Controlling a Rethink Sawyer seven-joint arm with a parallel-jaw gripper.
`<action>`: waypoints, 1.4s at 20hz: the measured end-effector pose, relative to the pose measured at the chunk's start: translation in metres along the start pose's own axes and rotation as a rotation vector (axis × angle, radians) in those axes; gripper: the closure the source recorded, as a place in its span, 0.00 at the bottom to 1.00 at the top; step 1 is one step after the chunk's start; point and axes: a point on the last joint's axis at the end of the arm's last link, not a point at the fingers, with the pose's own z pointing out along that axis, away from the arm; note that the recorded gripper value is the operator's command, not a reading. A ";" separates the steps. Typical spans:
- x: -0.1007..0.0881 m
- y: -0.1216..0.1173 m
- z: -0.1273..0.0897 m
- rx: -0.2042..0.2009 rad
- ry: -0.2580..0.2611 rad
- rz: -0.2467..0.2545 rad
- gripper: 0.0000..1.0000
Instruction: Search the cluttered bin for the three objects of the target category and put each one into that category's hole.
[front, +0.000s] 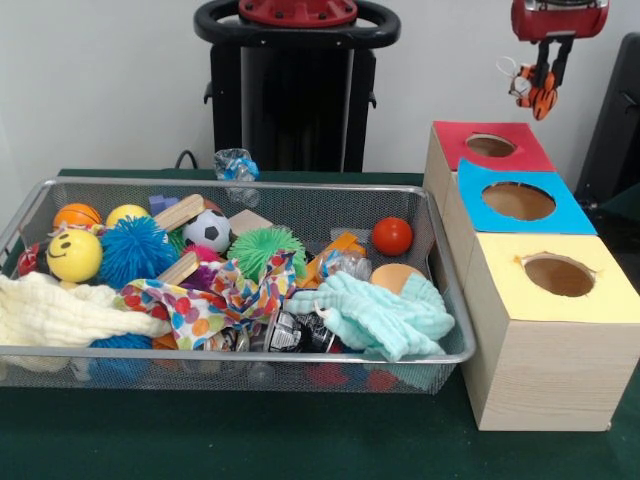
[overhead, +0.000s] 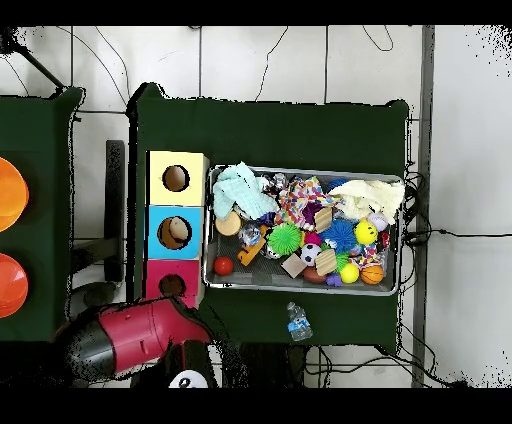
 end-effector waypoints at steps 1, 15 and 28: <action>-0.001 -0.002 0.000 -0.001 0.000 0.005 1.00; -0.008 -0.021 0.000 -0.008 -0.009 0.046 1.00; -0.004 -0.037 0.005 -0.010 -0.030 0.054 1.00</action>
